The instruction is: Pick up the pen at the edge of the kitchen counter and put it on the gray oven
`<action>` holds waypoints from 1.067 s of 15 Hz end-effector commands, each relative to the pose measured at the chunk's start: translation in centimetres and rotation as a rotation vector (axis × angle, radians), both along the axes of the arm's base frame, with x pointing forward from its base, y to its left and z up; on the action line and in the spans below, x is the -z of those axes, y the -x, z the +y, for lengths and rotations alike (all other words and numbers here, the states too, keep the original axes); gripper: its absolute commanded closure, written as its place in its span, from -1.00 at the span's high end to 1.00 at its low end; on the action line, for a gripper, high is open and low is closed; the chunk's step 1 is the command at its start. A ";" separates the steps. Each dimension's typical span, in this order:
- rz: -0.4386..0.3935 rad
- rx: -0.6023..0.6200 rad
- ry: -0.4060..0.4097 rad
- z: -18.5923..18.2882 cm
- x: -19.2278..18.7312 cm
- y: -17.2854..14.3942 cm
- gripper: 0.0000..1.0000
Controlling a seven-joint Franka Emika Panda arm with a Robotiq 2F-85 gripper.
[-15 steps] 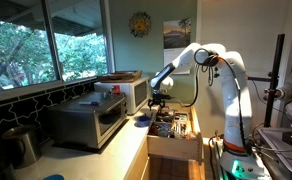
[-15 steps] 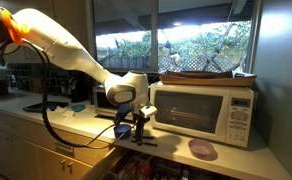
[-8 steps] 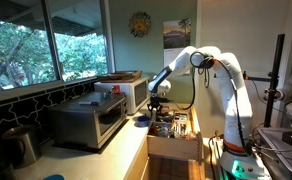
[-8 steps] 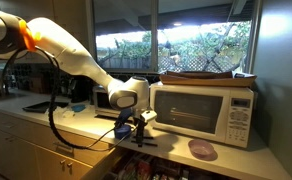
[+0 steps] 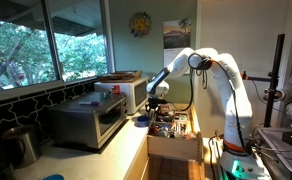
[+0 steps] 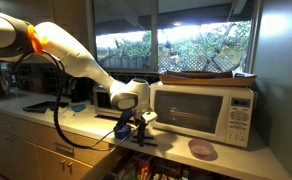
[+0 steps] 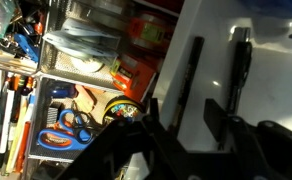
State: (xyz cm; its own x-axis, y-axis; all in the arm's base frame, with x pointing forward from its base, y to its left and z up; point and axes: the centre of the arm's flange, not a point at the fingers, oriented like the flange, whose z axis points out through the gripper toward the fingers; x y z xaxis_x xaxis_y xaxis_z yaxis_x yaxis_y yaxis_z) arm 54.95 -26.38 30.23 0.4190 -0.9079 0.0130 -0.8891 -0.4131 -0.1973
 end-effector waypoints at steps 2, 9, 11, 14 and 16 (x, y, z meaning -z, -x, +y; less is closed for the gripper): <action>-0.017 0.011 -0.008 0.1 0.7 -0.7 -0.56; -0.002 0.012 -0.011 0.1 0.7 -0.5 -0.95; -0.022 -0.050 -0.009 1.4 -1.5 0.9 -0.95; -0.055 -0.253 0.002 3.9 -6.6 4.8 -0.95; -0.060 -0.367 0.011 5.3 -9.3 6.5 -0.95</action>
State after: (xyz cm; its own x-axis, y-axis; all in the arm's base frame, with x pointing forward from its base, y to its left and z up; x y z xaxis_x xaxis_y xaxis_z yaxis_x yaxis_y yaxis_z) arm 53.51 -23.67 34.83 0.6056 -0.7941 0.0514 -0.7661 -0.5993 -0.2322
